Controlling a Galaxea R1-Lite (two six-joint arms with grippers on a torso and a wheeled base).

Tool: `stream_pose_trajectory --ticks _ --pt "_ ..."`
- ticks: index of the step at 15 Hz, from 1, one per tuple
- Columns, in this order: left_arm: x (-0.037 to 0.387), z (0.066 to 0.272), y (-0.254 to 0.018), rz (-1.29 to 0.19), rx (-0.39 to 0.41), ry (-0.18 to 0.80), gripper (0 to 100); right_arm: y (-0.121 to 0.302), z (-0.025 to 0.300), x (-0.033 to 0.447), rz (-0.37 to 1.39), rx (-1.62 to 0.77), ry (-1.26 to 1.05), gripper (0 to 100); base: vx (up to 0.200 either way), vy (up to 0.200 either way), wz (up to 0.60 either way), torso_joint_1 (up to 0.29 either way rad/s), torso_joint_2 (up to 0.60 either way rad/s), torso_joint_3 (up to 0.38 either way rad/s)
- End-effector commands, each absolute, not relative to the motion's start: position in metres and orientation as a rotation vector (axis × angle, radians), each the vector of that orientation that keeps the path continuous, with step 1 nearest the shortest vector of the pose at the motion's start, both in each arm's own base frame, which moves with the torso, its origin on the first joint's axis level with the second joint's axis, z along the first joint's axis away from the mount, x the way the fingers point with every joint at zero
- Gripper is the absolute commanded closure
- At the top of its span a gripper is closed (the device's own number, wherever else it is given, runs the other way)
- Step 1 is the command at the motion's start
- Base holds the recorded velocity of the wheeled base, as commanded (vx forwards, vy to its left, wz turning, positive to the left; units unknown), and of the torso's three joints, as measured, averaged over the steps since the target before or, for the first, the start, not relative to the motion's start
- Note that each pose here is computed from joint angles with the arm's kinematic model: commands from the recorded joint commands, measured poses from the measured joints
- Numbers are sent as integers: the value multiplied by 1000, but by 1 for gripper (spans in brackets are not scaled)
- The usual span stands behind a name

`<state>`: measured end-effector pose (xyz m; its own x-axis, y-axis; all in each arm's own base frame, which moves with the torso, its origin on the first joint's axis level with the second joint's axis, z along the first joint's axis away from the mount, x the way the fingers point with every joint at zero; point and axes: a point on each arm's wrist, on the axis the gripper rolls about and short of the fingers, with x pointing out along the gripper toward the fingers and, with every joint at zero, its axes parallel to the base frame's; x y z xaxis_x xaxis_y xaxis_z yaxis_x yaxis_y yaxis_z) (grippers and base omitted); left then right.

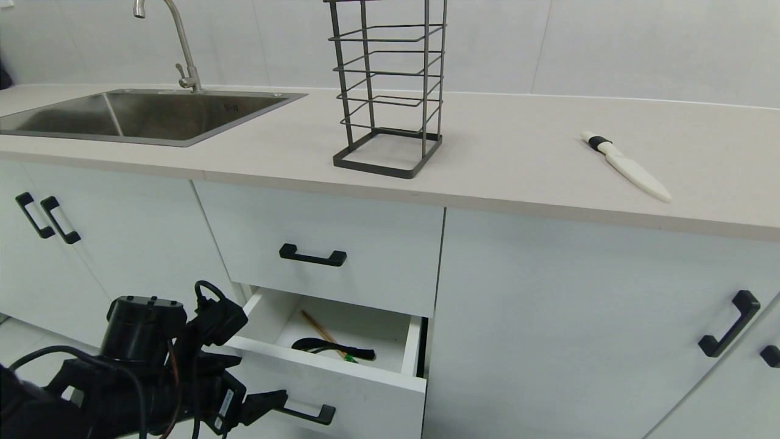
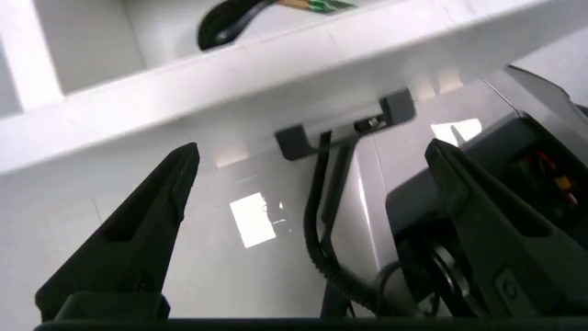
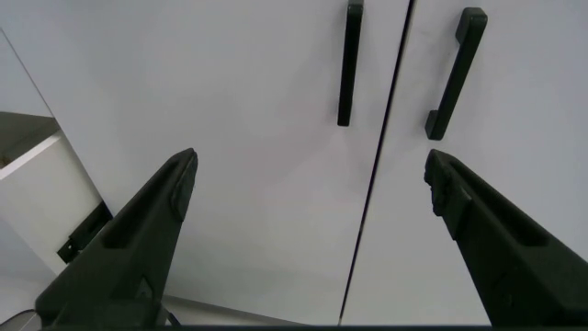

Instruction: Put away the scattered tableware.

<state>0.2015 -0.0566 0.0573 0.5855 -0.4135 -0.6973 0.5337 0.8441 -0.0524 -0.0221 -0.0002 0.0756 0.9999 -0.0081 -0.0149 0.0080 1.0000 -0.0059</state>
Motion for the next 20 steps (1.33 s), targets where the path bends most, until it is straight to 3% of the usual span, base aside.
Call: stream_pose_trajectory --ticks 1,20 --pt "210 55 -58 -553 169 759 0 0 76 -22 -8 -6 17 0 0 0 0 0 0 0" --pt "264 57 -71 -538 147 659 0 0 76 -22 -8 -6 17 0 0 0 0 0 0 0"
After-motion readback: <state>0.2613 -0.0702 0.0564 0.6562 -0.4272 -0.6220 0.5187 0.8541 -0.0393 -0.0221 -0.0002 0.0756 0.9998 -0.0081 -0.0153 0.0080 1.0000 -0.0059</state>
